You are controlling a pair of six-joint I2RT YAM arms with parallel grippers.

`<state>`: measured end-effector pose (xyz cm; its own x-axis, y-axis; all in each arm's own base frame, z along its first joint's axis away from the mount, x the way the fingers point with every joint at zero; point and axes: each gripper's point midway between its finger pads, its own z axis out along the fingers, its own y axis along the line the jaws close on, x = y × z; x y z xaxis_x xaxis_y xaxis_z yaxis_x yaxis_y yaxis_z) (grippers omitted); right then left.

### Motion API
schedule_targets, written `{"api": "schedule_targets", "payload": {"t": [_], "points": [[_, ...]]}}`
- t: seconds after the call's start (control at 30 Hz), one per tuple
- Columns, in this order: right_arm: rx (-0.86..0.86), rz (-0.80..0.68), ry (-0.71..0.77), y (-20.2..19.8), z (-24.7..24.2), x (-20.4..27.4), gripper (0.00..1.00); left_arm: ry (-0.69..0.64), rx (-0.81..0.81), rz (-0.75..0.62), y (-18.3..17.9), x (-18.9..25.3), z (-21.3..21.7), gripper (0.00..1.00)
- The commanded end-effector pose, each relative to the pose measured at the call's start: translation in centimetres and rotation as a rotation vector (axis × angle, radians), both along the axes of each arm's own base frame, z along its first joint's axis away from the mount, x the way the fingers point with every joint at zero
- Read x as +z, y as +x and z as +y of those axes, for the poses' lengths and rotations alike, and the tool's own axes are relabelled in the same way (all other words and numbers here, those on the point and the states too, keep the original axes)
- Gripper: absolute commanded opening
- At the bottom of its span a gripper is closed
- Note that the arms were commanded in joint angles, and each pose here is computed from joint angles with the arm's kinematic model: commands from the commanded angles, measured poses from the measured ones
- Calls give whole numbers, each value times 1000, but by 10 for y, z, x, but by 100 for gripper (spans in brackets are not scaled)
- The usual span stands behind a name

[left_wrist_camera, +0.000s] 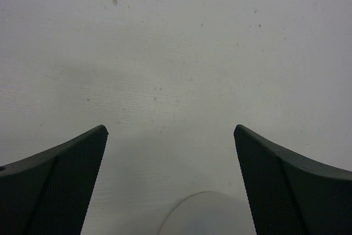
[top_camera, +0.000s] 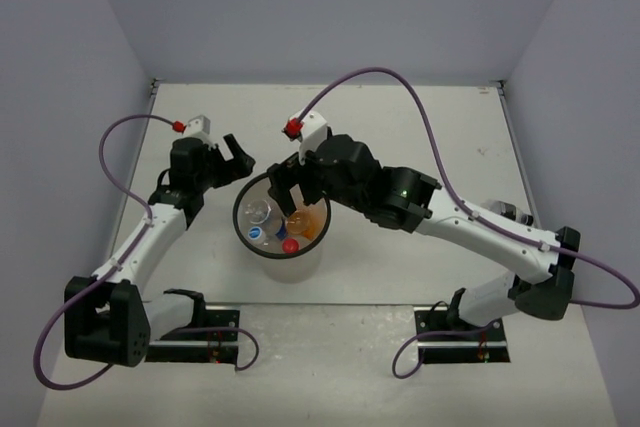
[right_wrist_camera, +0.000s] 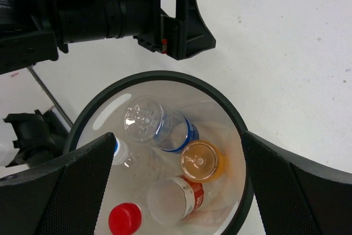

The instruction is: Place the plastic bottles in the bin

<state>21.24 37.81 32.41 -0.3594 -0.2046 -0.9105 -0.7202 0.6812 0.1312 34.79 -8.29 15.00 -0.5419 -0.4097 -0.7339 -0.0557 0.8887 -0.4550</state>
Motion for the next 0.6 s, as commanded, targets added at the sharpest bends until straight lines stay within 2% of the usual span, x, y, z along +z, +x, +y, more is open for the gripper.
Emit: {"api": "schedule_targets", "payload": {"t": [0.0, 0.17, 0.27, 0.57], "points": [[-43, -88, 130, -3, -27, 59, 99, 11, -82, -109, 21, 33, -12, 100], [-263, -137, 159, 27, -78, 80, 99, 19, -89, -116, 24, 35, -12, 100], [-357, -87, 251, 43, -116, 86, 99, 5, -108, -120, 24, 35, -16, 100], [-765, -31, 303, 83, -232, 41, 99, 34, -89, -110, 28, 35, -10, 100]]}}
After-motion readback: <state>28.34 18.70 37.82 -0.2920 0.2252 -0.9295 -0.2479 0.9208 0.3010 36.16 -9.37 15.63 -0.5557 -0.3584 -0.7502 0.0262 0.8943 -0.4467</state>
